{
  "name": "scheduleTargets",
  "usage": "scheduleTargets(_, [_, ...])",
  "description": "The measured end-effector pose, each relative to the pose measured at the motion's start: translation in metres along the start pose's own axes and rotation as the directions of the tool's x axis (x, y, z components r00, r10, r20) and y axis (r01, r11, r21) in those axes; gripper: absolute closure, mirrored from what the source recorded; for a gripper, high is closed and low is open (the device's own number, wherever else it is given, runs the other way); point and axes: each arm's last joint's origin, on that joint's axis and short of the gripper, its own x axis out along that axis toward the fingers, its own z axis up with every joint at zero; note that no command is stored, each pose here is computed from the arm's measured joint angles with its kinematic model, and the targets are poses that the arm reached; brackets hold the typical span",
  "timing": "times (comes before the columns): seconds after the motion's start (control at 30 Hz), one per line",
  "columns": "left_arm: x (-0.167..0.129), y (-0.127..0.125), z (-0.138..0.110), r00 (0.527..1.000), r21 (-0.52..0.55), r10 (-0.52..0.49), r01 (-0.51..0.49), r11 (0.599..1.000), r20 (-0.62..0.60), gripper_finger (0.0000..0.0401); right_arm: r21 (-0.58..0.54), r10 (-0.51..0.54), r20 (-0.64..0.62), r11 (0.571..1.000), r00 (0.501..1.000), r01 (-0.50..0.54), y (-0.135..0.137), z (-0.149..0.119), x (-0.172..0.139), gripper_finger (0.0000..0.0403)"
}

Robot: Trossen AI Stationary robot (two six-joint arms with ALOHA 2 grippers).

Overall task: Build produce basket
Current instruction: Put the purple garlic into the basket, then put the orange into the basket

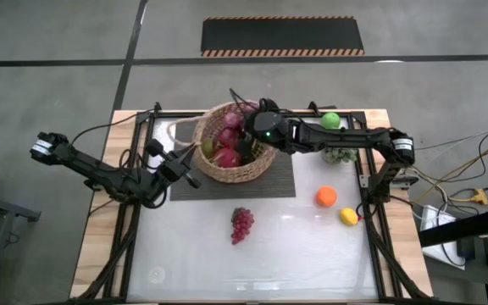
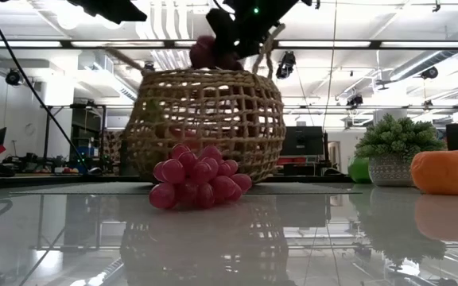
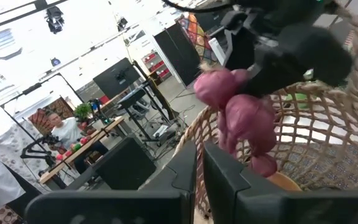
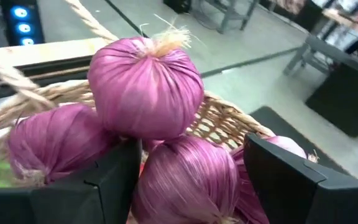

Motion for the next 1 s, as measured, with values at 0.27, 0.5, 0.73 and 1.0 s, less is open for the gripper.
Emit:
scheduleTargets(0.27, [0.000,0.000,0.000,1.000,0.000,0.000,0.000,1.000,0.000,0.0391,0.054,0.004,-0.010,0.999,1.000,-0.003,-0.012,-0.001,0.006,0.0143])
scheduleTargets(0.5, [0.000,0.000,0.000,1.000,0.000,0.000,0.000,1.000,0.000,0.0391,0.071,0.091,0.016,0.993,0.996,-0.092,-0.010,0.002,0.007,0.0148])
scheduleTargets(0.73, [0.000,0.000,0.000,1.000,0.000,0.000,0.000,1.000,0.000,0.0391,0.066,0.089,0.016,0.994,0.996,-0.090,-0.012,0.002,0.007,0.0139])
scheduleTargets(1.0, [0.000,0.000,0.000,1.000,0.000,-0.001,0.001,1.000,0.001,0.0391,-0.037,0.242,0.067,0.970,0.968,-0.240,0.000,0.014,-0.018,0.0192])
